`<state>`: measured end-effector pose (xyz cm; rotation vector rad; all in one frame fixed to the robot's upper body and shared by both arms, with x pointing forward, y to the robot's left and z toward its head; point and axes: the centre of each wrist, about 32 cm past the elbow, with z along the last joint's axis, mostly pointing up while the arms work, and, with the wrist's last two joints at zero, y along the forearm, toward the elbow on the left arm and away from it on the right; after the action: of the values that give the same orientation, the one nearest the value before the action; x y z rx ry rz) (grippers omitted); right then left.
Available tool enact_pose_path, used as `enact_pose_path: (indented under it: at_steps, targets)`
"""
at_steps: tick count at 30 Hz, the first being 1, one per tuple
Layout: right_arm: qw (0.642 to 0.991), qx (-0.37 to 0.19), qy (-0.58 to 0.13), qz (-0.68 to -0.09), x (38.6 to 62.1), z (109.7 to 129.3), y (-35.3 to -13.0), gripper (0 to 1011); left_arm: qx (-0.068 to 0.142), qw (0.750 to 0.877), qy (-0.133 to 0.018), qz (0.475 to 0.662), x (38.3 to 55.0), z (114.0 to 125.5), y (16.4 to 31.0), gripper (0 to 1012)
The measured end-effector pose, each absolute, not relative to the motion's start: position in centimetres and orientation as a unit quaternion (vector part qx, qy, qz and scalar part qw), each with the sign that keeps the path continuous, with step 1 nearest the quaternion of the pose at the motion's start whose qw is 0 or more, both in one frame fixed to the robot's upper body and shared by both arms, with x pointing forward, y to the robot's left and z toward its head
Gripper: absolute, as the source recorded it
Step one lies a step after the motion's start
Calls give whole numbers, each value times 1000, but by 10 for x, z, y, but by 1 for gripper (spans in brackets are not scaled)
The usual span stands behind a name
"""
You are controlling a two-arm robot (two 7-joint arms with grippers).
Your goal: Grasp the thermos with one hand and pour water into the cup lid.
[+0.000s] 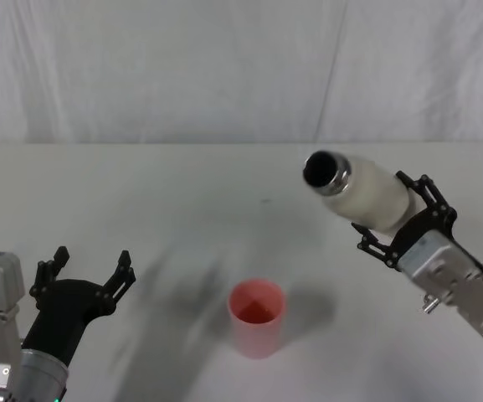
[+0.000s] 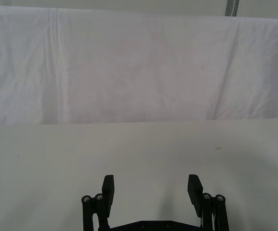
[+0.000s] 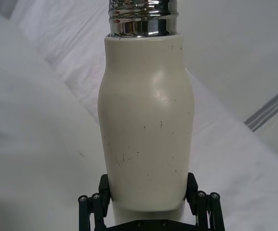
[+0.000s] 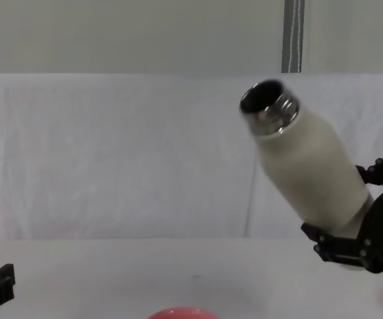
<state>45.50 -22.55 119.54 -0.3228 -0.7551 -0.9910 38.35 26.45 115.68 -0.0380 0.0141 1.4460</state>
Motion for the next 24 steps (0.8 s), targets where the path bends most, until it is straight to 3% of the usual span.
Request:
enact_pose_path:
  at_steps: [24]
  targets:
    - [862, -15, -156, -483, 460, 1199, -243, 949, -17, 750, 6, 662, 384, 1157, 265, 1001]
